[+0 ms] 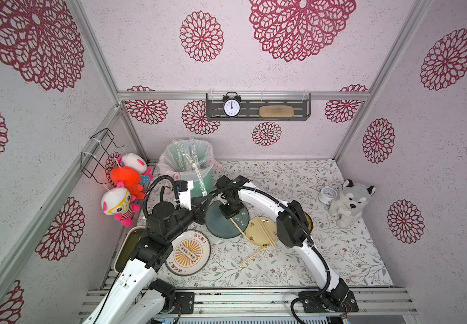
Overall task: Remove the packaging of disposable chopsticks
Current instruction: Place the disposable chopsticks on the plate.
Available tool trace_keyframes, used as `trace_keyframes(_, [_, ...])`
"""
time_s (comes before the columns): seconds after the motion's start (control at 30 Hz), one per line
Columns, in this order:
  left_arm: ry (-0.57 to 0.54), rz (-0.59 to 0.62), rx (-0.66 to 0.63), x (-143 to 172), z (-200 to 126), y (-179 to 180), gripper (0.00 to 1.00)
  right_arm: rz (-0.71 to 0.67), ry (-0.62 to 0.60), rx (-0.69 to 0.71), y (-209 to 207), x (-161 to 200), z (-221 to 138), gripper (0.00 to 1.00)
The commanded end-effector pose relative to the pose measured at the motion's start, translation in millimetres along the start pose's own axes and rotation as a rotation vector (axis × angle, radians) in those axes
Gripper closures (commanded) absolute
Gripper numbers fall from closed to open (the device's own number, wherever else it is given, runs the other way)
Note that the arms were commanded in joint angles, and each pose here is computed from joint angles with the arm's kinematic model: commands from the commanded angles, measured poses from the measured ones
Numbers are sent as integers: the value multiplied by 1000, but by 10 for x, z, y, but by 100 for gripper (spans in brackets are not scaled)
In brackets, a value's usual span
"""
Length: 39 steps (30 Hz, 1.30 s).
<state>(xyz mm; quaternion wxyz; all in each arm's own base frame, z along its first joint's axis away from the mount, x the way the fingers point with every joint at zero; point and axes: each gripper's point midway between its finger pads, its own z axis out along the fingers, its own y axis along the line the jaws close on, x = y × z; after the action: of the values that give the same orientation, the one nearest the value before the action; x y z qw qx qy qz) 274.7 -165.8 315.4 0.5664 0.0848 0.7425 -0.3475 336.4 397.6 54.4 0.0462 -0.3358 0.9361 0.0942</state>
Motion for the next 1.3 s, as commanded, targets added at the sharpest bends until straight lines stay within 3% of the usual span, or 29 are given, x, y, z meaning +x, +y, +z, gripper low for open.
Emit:
trace_keyframes(0.0, [-29, 28, 12, -52, -44, -17, 100, 11, 10, 28, -94, 4, -36, 94])
trace_keyframes(0.17, [-27, 34, 4, -46, -60, -1, 100, 22, 17, 30, -123, 9, 2, 94])
trace_keyframes(0.33, [-34, 40, -23, -67, -64, 47, 100, 20, -11, 32, -118, -43, -74, 82])
trace_keyframes(0.57, [-37, 33, -41, -81, -55, 90, 100, 19, -30, 32, -109, -71, -145, 83])
trace_keyframes(0.67, [-57, 23, -135, -147, -62, 253, 100, 16, -98, 33, -92, -173, -337, 84])
trace_keyframes(0.8, [-60, 2, -292, -400, -9, 607, 100, -7, -273, -1, 15, -338, -814, 76])
trace_keyframes(0.93, [72, -61, -361, -555, 205, 878, 100, -14, -407, -31, 76, -320, -1248, 75])
trace_keyframes(1.1, [376, -123, -520, -573, 387, 1354, 100, 1, -547, -44, 66, -104, -1638, 74])
trace_keyframes(1.27, [493, -125, -666, -594, 400, 1703, 100, 8, -657, -69, 60, 129, -1887, 74])
